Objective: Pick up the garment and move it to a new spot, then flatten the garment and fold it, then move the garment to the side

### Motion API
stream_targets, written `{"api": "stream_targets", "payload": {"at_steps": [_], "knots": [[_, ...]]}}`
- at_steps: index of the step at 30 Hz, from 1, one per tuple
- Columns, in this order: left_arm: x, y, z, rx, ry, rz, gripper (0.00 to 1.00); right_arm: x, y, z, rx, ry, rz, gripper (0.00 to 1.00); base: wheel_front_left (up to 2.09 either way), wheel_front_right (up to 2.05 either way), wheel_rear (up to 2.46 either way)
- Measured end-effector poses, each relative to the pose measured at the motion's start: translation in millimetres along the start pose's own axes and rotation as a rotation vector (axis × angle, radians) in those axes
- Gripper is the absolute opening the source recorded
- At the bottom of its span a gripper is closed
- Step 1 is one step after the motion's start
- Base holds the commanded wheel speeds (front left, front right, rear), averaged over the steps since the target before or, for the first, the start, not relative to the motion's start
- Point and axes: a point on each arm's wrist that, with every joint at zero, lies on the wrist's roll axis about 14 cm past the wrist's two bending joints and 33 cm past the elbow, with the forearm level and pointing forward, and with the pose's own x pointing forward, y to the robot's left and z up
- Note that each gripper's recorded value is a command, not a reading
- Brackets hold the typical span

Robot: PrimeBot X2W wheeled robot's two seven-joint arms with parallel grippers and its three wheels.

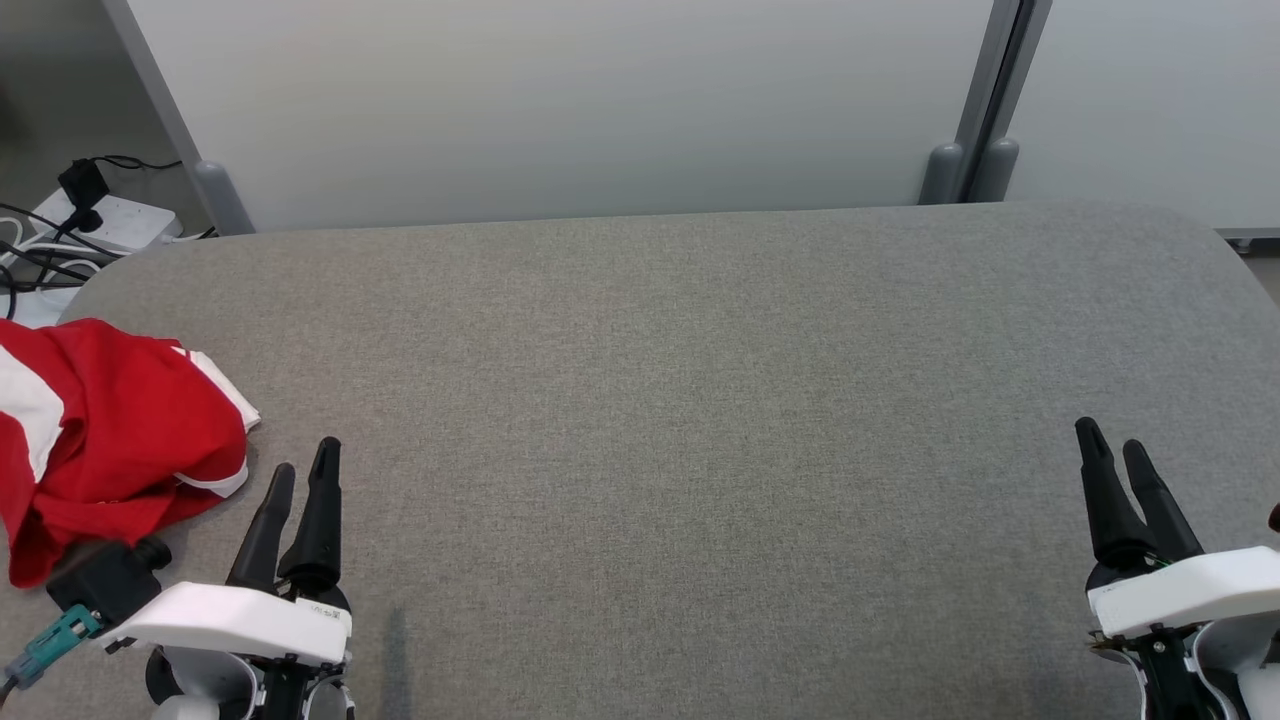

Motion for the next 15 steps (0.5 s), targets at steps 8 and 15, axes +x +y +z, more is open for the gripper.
{"api": "stream_targets", "payload": {"at_steps": [8, 15], "knots": [[-1, 2, -2, 0.175, 0.013, -0.003, 1.0, -1, 1, -8, -0.112, 0.024, 0.007, 1.0, 0.0, 0.0, 0.0], [-3, 6, -3, 0.268, 0.017, 0.003, 1.0, -1, 2, -15, -0.185, 0.046, 0.017, 1.0, 0.0, 0.0, 0.0]]}}
